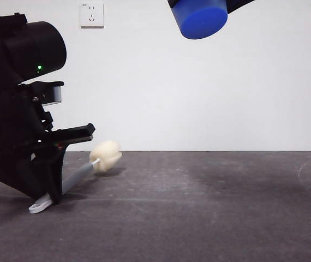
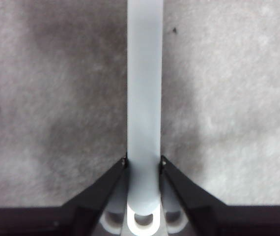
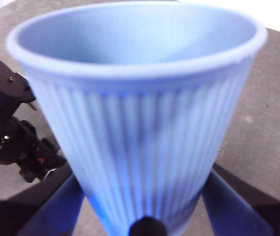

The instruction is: Pick up the cup brush,pick up the cup,insert the brush into the cup,clean the cup,put the cup brush back,put the cup back to the fixed position on the table

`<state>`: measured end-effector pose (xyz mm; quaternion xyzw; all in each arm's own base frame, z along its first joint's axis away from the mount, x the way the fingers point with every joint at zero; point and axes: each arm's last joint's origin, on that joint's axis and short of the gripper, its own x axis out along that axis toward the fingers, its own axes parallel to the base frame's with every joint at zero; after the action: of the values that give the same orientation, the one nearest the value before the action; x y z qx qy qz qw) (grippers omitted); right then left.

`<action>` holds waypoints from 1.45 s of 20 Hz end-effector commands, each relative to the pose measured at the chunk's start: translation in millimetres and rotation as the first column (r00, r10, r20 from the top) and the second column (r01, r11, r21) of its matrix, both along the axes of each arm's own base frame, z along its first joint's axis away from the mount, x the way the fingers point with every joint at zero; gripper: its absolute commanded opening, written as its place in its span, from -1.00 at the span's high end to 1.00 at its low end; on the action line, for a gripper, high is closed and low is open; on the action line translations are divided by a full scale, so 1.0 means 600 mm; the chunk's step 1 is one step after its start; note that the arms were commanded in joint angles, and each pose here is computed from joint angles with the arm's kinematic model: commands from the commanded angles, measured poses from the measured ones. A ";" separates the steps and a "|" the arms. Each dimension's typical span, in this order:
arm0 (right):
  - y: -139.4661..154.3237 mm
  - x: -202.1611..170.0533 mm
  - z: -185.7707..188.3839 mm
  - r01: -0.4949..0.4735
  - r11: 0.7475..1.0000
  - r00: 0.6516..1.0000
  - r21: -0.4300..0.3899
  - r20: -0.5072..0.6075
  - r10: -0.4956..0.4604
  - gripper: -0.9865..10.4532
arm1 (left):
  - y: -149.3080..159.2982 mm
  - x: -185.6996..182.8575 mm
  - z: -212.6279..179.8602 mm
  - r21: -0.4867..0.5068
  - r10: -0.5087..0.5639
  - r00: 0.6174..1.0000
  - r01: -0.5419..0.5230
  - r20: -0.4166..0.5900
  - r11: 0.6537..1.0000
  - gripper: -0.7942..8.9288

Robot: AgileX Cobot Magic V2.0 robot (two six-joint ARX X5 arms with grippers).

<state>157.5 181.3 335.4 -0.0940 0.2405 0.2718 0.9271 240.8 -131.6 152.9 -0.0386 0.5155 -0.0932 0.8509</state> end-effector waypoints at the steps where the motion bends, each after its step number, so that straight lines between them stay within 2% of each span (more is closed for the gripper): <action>1: 0.001 0.000 0.000 0.004 1.000 1.000 0.016 0.001 -0.004 0.86 | 0.000 0.002 -0.015 0.010 0.012 1.000 -0.012 -0.026 1.000 0.85; 8: 0.001 0.000 0.000 0.004 1.000 1.000 0.015 0.000 -0.004 0.86 | 0.000 0.002 -0.017 -0.012 0.034 0.998 -0.034 -0.049 0.999 0.80; 11: 0.001 0.000 -0.001 0.004 1.000 1.000 0.007 -0.007 -0.004 0.86 | -0.002 0.001 -0.017 -0.043 0.013 0.998 -0.016 -0.067 0.999 0.26; 12: 0.000 0.000 -0.002 0.004 1.000 1.000 0.004 -0.009 -0.004 0.86 | -0.002 0.000 -0.018 -0.050 0.008 0.997 -0.011 -0.075 0.999 0.24; 16: 0.000 -0.001 -0.003 0.004 1.000 1.000 -0.001 -0.013 -0.004 0.86 | -0.004 -0.001 -0.016 -0.065 -0.032 0.995 0.026 -0.097 0.998 0.24; 21: 0.002 0.001 -0.003 0.005 1.000 1.000 0.017 0.002 -0.005 0.86 | -0.004 0.000 0.016 -0.016 -0.093 0.990 0.091 -0.108 0.996 0.23; 25: 0.011 0.009 -0.021 -0.005 0.997 0.998 0.073 0.065 0.000 0.86 | 0.005 -0.017 0.072 -0.046 -0.122 0.993 0.122 0.001 0.991 0.23; 29: 0.011 0.019 -0.082 0.001 0.994 0.993 0.107 0.121 -0.014 0.86 | 0.026 -0.056 0.136 -0.076 -0.138 0.985 0.146 0.102 0.986 0.23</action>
<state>167.6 187.9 292.5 -0.0523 0.1698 0.2761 0.9445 209.7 -116.5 232.0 -0.0396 0.4757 -0.1705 0.8620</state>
